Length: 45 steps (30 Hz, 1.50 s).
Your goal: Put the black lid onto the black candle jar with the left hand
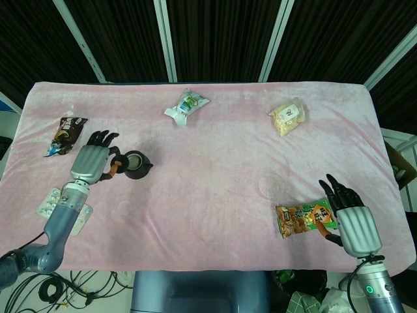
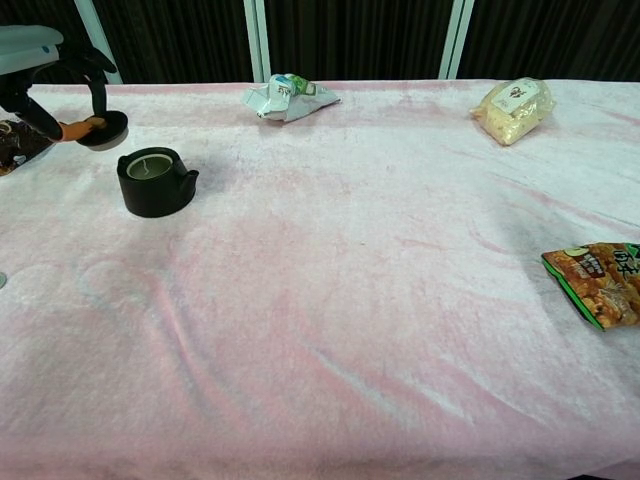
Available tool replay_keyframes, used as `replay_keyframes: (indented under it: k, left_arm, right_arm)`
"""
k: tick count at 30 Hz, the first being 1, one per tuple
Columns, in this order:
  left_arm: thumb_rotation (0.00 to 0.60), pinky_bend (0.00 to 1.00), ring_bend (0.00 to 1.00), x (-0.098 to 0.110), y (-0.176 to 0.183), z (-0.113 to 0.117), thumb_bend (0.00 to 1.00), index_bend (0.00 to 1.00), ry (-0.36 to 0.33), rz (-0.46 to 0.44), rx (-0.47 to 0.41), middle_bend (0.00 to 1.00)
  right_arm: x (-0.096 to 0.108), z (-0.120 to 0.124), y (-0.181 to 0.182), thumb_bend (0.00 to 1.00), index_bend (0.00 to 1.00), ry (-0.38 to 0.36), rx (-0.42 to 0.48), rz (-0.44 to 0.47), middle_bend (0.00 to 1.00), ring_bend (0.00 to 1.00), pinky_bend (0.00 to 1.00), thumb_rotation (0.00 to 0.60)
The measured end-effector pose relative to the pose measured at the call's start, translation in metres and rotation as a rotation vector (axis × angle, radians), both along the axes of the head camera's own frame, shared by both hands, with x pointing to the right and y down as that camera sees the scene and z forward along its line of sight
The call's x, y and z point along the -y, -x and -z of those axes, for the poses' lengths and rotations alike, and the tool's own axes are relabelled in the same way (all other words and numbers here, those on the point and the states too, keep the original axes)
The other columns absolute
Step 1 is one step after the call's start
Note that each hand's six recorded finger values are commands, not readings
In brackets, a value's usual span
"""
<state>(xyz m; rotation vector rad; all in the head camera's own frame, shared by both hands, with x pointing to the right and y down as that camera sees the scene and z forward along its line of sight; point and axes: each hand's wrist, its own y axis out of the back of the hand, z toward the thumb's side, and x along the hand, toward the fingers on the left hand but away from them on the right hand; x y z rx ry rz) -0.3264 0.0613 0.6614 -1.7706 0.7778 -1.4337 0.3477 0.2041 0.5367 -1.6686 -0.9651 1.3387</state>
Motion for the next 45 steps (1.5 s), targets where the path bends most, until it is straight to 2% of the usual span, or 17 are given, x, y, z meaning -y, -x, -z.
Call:
replay_keyframes:
  k: [4, 11, 22, 26, 34, 45]
  left_arm:
    - [0.6, 0.04, 0.0, 0.011, 0.0, -0.014, 0.52, 0.57, 0.009, 0.024, 0.015, 0.11]
    - [0.6, 0.04, 0.0, 0.019, 0.001, -0.035, 0.52, 0.57, 0.041, 0.066, 0.014, 0.11]
    - [0.6, 0.04, 0.0, 0.022, -0.015, -0.058, 0.52, 0.57, 0.087, 0.12, -0.077, 0.11]
    - [0.6, 0.04, 0.0, 0.021, -0.026, -0.063, 0.52, 0.57, 0.098, 0.109, -0.098, 0.11]
    - [0.6, 0.03, 0.0, 0.018, -0.028, -0.071, 0.52, 0.58, 0.113, 0.096, -0.069, 0.11]
    - [0.6, 0.03, 0.0, 0.022, -0.022, -0.065, 0.52, 0.58, 0.091, 0.096, -0.045, 0.11]
  right_arm:
    - [0.001, 0.0, -0.002, 0.18, 0.0, 0.001, 0.0, -0.006, 0.02, 0.13, 0.19, 0.6]
    - [0.002, -0.001, -0.004, 0.18, 0.0, 0.001, -0.006, -0.009, 0.02, 0.13, 0.19, 0.6]
    - [0.001, -0.001, -0.004, 0.18, 0.0, 0.002, -0.01, -0.009, 0.03, 0.13, 0.19, 0.6]
    - [0.002, -0.001, -0.005, 0.18, 0.0, 0.001, -0.009, -0.012, 0.03, 0.13, 0.19, 0.6]
    - [0.002, 0.0, -0.004, 0.18, 0.0, 0.001, -0.003, -0.011, 0.02, 0.13, 0.19, 0.6]
    - [0.002, -0.001, -0.004, 0.18, 0.0, 0.002, -0.003, -0.012, 0.02, 0.13, 0.19, 0.6]
